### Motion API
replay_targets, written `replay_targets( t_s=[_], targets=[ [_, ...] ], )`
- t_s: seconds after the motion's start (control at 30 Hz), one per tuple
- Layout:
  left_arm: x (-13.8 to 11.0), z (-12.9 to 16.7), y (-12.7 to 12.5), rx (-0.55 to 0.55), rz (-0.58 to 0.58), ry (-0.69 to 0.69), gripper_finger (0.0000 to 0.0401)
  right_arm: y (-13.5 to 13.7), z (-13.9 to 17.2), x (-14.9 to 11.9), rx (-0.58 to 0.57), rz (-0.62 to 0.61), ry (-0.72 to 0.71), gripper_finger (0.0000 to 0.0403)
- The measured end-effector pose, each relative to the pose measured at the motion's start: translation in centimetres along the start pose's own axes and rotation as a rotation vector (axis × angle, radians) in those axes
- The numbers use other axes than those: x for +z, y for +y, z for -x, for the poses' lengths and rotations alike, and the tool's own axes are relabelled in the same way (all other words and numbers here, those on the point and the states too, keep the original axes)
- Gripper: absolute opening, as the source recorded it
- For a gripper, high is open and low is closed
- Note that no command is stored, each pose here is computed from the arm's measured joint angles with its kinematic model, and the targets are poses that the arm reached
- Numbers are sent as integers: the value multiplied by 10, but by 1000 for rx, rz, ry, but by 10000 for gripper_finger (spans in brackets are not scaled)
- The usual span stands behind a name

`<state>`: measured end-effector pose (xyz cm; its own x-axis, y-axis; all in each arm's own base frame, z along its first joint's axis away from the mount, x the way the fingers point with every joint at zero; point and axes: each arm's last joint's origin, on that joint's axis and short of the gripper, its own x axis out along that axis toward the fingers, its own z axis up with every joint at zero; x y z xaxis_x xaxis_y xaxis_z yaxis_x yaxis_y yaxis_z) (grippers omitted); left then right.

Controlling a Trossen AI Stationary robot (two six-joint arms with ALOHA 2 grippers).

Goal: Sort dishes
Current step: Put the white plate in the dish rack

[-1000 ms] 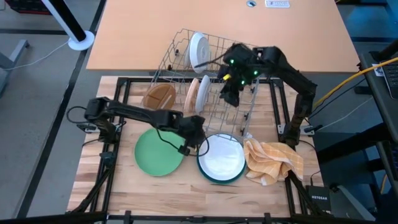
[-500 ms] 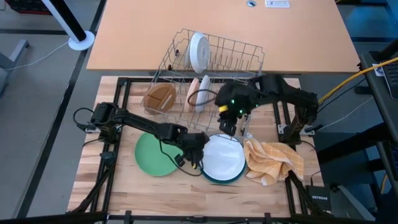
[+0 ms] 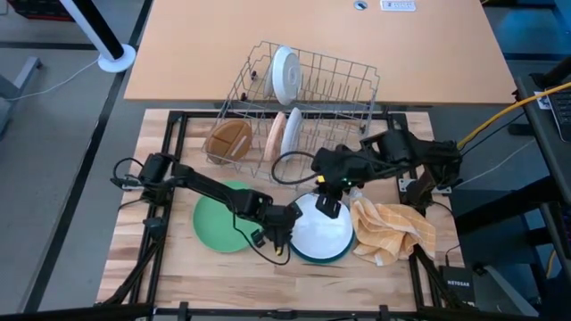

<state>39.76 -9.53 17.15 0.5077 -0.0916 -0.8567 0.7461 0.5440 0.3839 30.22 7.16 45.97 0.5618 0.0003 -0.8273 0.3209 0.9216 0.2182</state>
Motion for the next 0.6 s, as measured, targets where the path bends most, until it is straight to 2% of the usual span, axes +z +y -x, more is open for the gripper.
replay_targets(
  t_s=[0.23, 0.6],
  targets=[
    [7, -1, 2, 64, -5, -28, 127, 12, 1, -3, 31, 23, -29, 120],
    [13, 1, -1, 117, -21, -21, 127, 12, 1, -3, 33, 23, -28, 120]
  ],
)
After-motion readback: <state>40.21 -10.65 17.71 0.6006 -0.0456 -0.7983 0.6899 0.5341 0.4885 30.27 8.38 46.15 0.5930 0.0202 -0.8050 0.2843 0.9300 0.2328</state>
